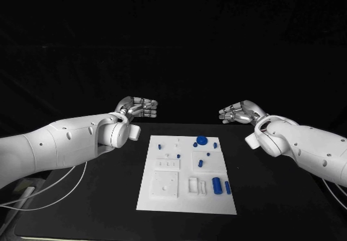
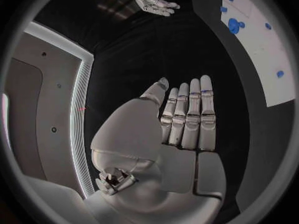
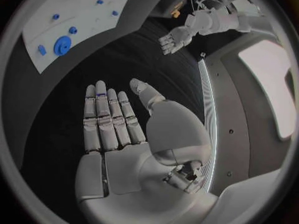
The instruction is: Assemble the parts on the task board
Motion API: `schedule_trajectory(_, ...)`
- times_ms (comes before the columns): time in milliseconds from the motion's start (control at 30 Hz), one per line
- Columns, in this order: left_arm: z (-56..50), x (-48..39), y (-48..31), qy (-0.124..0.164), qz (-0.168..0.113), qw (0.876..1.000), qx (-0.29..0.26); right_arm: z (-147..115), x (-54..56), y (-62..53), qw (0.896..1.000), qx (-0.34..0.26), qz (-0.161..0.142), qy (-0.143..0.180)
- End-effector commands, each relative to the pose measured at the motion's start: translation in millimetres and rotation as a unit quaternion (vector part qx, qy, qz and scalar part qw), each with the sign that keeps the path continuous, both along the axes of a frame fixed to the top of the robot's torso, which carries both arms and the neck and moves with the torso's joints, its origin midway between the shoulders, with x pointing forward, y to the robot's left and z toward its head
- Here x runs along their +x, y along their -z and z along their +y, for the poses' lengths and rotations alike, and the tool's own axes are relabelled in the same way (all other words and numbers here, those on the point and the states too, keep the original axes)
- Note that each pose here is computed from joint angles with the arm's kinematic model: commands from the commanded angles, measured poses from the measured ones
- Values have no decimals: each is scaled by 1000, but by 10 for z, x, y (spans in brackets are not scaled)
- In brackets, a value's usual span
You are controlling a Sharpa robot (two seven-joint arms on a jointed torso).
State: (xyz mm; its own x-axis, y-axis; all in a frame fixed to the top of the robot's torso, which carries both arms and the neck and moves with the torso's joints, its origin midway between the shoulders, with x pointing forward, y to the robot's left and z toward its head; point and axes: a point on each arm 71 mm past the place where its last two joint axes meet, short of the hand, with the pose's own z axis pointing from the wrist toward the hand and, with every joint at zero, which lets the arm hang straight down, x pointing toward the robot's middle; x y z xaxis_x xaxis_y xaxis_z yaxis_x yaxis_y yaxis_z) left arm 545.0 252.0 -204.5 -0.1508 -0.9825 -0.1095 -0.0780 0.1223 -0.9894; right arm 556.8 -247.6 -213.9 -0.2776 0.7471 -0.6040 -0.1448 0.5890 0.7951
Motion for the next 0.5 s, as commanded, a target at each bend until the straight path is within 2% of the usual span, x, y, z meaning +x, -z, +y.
schedule_trajectory(33, -58, -29, -63, 37, -8, 999, 0, 92, -7, -47, 990, -117, -62, -41)
schedule_trajectory(200, -82, -76, -153, 51, -15, 999, -2, 207, 7, -95, 978, -175, -87, -74)
schedule_trajectory(300, -120, -130, -228, 65, -21, 998, -5, 282, 20, -112, 967, -215, -106, -90)
schedule_trajectory(500, -196, -217, -303, 83, -26, 996, -11, 336, 39, -122, 952, -262, -127, -96)
